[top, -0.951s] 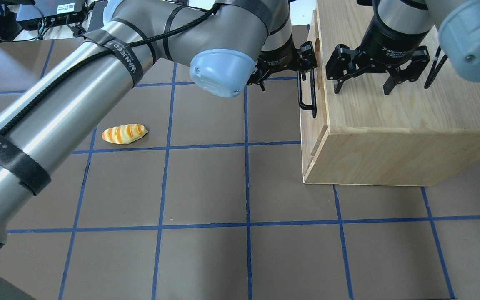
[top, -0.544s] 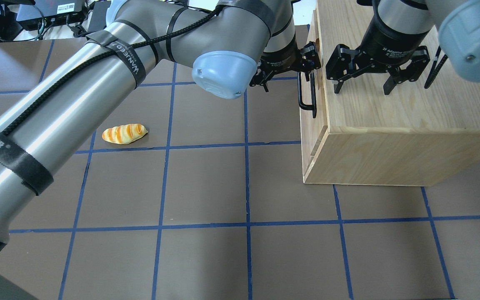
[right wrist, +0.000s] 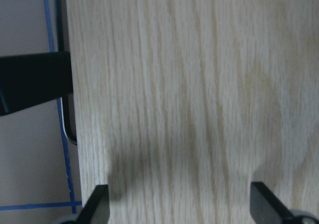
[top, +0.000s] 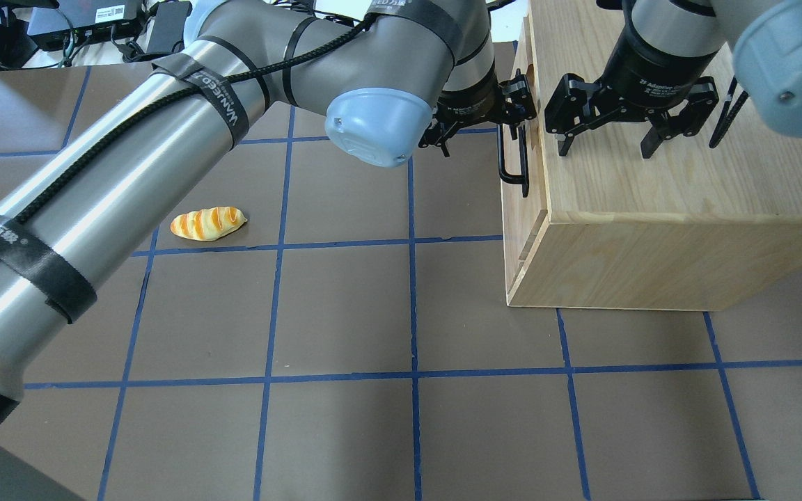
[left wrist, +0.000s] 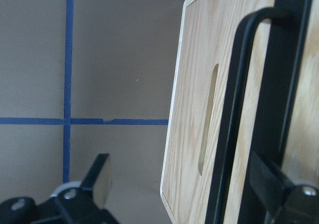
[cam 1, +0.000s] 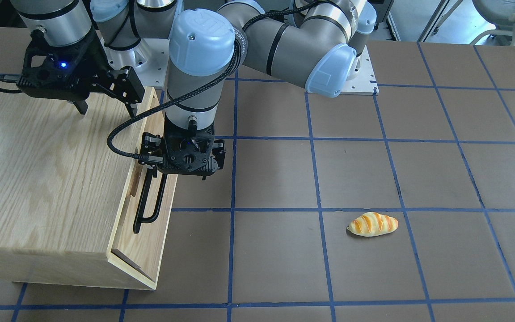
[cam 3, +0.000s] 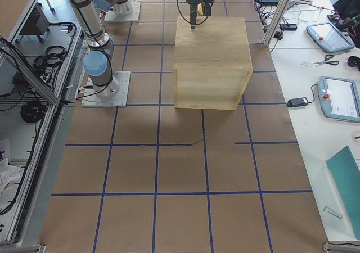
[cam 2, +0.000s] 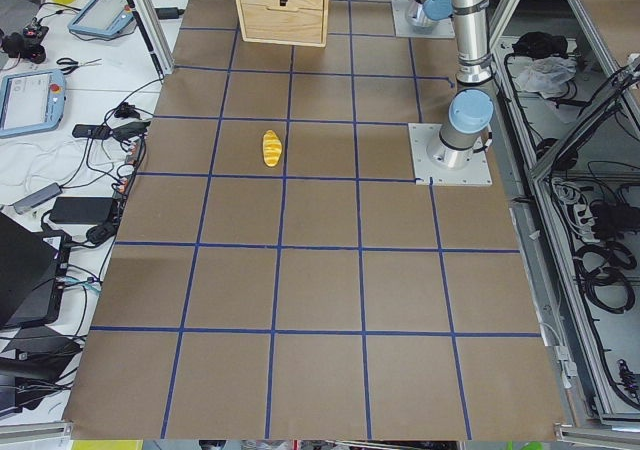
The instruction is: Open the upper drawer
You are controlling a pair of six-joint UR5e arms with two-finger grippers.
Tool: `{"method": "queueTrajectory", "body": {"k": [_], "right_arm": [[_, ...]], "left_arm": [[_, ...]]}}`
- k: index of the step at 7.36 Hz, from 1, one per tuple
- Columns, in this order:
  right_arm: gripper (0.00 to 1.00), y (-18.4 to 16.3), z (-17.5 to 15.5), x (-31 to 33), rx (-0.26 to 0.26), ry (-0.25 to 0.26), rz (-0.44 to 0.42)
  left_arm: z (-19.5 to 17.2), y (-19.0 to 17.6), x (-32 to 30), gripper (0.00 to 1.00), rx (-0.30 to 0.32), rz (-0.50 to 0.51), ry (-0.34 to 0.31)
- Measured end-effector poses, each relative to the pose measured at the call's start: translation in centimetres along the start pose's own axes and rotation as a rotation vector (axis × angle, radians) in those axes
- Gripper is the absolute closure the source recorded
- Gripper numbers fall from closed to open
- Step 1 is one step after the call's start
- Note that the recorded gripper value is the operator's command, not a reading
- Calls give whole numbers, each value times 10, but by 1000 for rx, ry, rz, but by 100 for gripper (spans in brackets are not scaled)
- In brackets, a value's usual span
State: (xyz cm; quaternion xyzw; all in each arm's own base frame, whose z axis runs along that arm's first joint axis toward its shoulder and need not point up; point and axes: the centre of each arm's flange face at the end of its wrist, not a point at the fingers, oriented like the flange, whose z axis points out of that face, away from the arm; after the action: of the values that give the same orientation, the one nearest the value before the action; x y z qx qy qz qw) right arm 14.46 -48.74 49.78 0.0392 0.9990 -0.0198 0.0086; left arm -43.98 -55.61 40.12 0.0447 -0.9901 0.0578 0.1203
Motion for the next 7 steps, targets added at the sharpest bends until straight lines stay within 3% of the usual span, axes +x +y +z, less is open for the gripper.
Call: {"method": "queueTrajectory", "body": {"k": [7], "right_arm": [[0,0,0,0,0,1,0]], "left_arm": [[7,-4,-5,0,12,22,-39]]}}
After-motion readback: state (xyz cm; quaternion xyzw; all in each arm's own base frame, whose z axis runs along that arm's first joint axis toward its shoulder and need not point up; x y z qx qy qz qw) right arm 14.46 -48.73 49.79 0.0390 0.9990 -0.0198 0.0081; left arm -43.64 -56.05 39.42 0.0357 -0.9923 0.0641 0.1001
